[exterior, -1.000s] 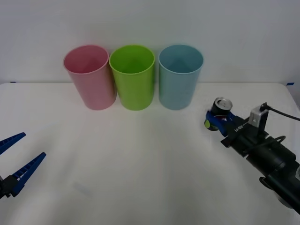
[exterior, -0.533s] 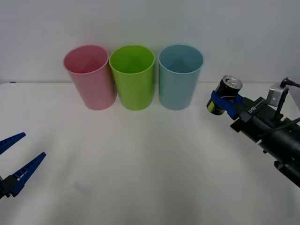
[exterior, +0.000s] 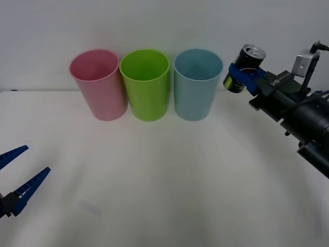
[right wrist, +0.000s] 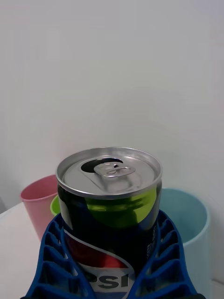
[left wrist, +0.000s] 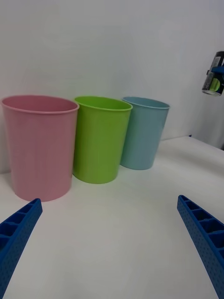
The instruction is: Grasp the object on the table and drop it into the matching bin: aluminum can to the light blue bin, PET bottle to the pink bin.
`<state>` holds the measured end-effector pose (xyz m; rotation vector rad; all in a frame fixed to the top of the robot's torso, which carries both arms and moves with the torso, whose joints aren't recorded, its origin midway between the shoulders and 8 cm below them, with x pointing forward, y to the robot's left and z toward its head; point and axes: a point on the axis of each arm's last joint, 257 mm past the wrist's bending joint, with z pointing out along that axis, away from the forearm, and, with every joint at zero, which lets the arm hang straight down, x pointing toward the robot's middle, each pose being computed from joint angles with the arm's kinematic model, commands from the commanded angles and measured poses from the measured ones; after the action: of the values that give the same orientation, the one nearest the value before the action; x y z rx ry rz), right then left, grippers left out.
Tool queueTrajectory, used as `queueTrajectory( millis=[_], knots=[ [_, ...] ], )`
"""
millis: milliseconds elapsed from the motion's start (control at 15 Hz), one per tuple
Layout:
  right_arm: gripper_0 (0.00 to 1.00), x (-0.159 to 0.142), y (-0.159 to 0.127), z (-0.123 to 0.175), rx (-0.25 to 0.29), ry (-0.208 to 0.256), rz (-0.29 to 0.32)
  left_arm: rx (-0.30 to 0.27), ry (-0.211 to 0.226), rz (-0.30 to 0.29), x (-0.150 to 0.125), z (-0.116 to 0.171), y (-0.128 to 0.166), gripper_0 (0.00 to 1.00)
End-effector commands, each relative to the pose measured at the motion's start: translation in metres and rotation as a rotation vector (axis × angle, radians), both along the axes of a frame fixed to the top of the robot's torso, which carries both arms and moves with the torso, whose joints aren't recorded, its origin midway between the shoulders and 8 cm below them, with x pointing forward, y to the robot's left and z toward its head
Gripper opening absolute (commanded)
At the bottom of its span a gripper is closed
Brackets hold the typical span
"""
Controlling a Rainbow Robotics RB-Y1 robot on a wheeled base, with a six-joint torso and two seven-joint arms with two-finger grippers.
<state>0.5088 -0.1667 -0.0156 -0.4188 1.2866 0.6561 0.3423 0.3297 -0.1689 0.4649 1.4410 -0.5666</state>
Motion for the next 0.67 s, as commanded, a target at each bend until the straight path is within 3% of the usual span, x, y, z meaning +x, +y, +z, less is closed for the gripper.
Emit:
queueTrajectory(
  millis=[67, 400, 667],
  knots=[
    [0.00, 0.021, 0.013, 0.013, 0.003, -0.014, -0.016, 0.000, 0.000, 0.000, 0.000, 0.000, 0.000, 1.00],
    [0.00, 0.068, 0.035, 0.024, -0.007, -0.026, -0.070, 0.000, 0.000, 0.000, 0.000, 0.000, 0.000, 1.00],
    [0.00, 0.111, 0.045, 0.022, 0.001, 0.008, -0.131, 0.000, 0.000, 0.000, 0.000, 0.000, 0.000, 1.00]
  ],
)
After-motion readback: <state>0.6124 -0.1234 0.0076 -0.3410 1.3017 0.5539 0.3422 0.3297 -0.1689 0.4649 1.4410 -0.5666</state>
